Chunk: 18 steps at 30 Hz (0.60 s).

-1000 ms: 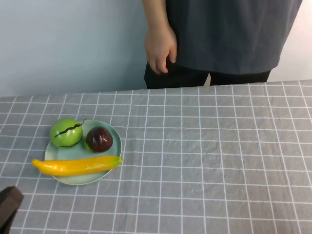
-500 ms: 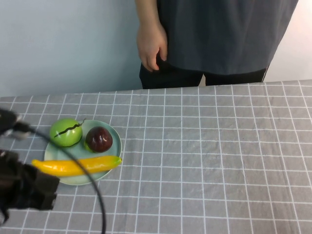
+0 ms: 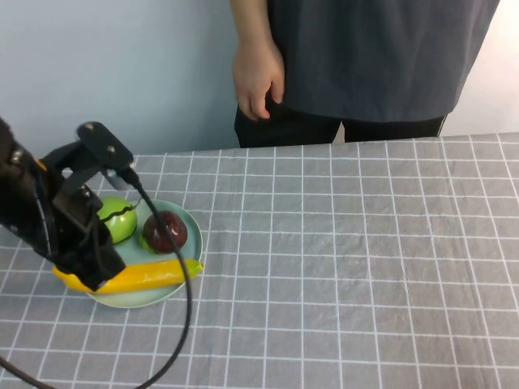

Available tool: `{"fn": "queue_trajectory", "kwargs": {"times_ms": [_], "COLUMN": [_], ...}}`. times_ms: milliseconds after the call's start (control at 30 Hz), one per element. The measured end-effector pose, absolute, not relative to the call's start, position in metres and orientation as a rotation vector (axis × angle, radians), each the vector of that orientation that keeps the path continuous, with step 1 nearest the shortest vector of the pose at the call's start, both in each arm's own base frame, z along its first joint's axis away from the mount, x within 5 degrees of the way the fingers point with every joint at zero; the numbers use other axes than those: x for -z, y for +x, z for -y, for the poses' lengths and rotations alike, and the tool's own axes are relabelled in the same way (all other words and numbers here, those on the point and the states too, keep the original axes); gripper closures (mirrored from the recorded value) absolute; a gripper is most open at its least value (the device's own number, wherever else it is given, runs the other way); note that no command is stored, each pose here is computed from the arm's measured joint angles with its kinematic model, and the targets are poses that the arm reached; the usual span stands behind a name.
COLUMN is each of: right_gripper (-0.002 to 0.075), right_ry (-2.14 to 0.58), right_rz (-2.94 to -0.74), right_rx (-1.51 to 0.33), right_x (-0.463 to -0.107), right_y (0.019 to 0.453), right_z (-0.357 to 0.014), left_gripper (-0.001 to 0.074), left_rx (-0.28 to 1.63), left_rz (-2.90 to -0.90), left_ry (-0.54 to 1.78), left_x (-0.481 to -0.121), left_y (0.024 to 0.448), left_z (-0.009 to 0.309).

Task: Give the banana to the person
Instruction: Pick up the banana

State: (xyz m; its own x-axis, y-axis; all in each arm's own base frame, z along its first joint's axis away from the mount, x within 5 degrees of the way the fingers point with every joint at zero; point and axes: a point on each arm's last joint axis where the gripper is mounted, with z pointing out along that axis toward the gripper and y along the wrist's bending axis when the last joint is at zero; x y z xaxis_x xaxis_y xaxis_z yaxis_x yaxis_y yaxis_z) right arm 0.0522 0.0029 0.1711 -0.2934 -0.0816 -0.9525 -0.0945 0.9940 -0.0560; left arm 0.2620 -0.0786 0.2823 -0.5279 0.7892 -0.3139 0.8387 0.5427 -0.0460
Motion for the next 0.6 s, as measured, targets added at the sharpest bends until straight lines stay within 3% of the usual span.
{"fn": "queue_trajectory", "kwargs": {"times_ms": [167, 367, 433, 600], "right_gripper": [0.0735, 0.0735, 0.0735, 0.0735], "right_ry": [-0.127, -0.127, -0.127, -0.127], "right_rz": [-1.871, -1.871, -1.871, -1.871], "right_rx": [-0.013, -0.013, -0.013, -0.013], "right_x": [-0.171, -0.171, -0.171, -0.171], "right_y": [0.052, 0.052, 0.052, 0.052], "right_z": [-0.003, -0.003, -0.003, -0.003], "left_gripper": [0.0739, 0.0717, 0.0661, 0.0432], "left_rx": [0.094, 0.018, -0.008, -0.045], "left_rz": [-2.542, -2.487, -2.45, -2.404], "left_ry": [1.575, 1.705, 1.748, 1.872], "left_x": [-0.264, -0.239, -0.23, -0.204], "left_y": [0.282, 0.302, 0.31, 0.321], "left_z": [0.069, 0.07, 0.073, 0.08]}}
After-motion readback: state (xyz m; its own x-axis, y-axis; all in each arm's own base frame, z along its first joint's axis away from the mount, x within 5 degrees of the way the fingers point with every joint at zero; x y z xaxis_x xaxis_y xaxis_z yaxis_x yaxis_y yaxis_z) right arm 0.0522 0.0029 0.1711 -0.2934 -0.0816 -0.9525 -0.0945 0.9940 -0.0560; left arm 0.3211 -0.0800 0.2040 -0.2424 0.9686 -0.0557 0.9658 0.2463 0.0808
